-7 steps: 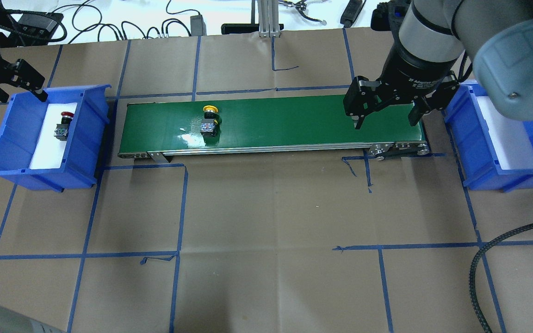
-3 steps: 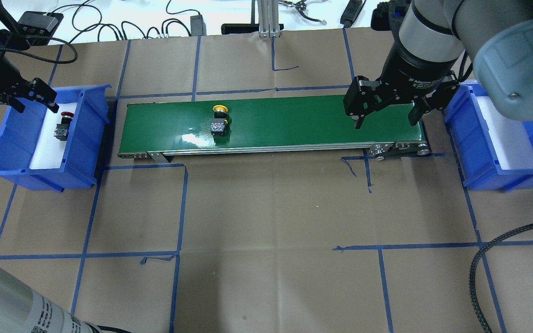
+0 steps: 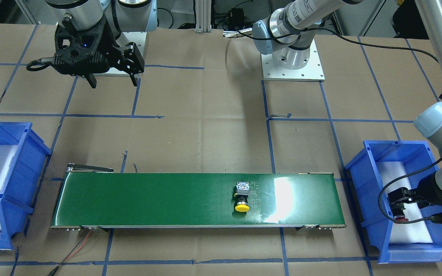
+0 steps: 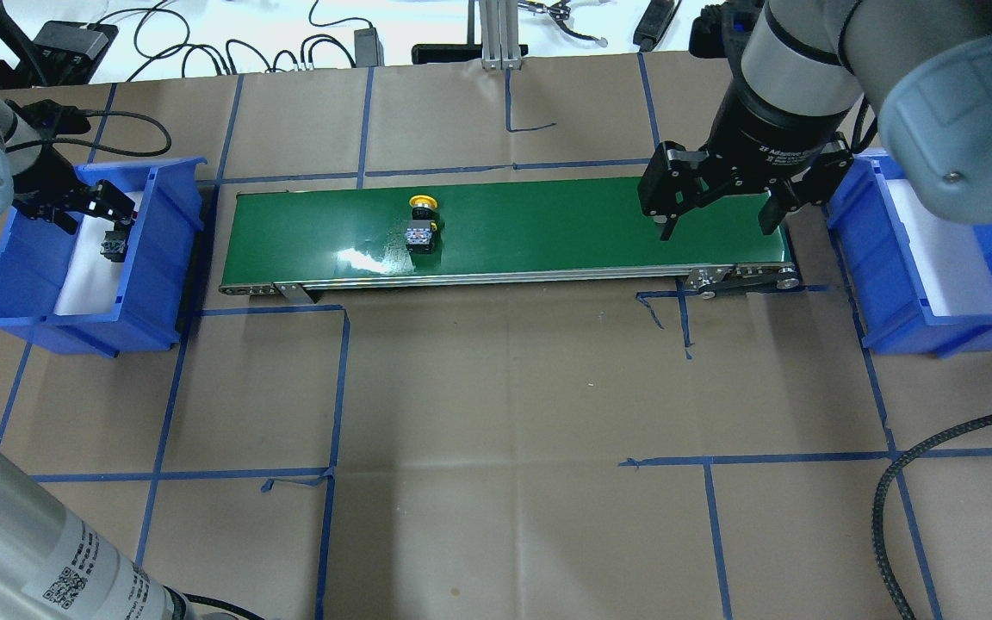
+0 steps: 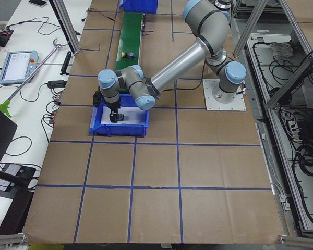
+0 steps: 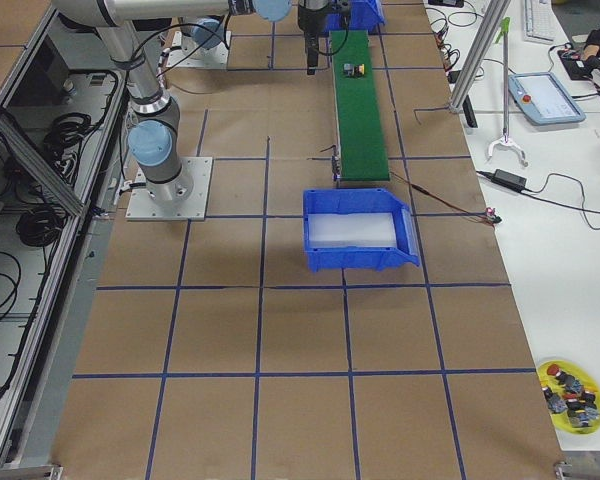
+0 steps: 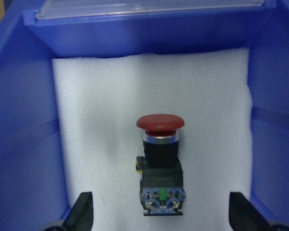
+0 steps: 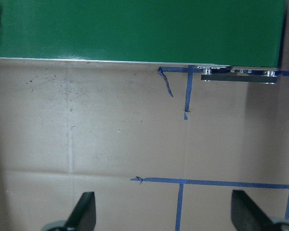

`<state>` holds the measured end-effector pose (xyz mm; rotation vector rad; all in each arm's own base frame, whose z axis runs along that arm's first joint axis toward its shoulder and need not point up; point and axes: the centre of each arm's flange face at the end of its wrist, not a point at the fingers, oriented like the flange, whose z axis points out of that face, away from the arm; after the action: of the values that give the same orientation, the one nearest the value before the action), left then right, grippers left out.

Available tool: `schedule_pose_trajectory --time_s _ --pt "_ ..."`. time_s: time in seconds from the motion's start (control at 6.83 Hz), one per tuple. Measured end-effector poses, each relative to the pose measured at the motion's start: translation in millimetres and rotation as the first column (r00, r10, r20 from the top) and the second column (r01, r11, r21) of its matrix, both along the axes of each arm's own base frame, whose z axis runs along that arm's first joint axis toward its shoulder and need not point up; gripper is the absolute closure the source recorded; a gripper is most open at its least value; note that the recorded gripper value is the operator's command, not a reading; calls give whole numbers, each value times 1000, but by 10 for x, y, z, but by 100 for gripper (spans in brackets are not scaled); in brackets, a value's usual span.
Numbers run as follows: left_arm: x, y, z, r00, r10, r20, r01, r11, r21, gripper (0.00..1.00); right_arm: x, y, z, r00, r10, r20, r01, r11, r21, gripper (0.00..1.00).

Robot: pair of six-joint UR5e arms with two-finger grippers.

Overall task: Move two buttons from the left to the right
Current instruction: 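Lower the left gripper into the bin and grasp the red-capped button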

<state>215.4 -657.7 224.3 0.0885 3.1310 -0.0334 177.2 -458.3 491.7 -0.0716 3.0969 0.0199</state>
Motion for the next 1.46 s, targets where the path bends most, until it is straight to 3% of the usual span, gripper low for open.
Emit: schedule_pose_trajectory --time_s 0.15,0.44,0.59,0.88,1.03,1.17,1.46 --pt "-16 -11 -80 1000 3 2 -3 1000 -4 2 -3 -13 -14 1000 -1 0 1 1000 0 0" --pt "-66 -36 -89 1000 10 3 -10 1000 -12 28 -13 -79 -101 1000 -2 -1 2 1000 -7 0" --pt "-68 -41 -120 1000 11 0 -11 1000 -9 34 -12 -103 -135 1000 -2 0 2 1000 -16 0" --pt "-69 -50 -111 1000 12 0 -12 1000 -12 69 -1 -150 -108 1000 -2 4 2 998 -60 0" --pt "-67 -54 -83 1000 13 2 -13 1000 -16 80 3 -182 -76 1000 -2 7 2 996 -92 0" --pt "-62 -61 -41 1000 17 5 -17 1000 -19 84 3 -212 -54 1000 -1 7 2 993 -118 0" --pt "-58 -65 130 1000 25 7 -25 999 -22 84 1 -256 -34 1000 1 5 0 990 -138 0"
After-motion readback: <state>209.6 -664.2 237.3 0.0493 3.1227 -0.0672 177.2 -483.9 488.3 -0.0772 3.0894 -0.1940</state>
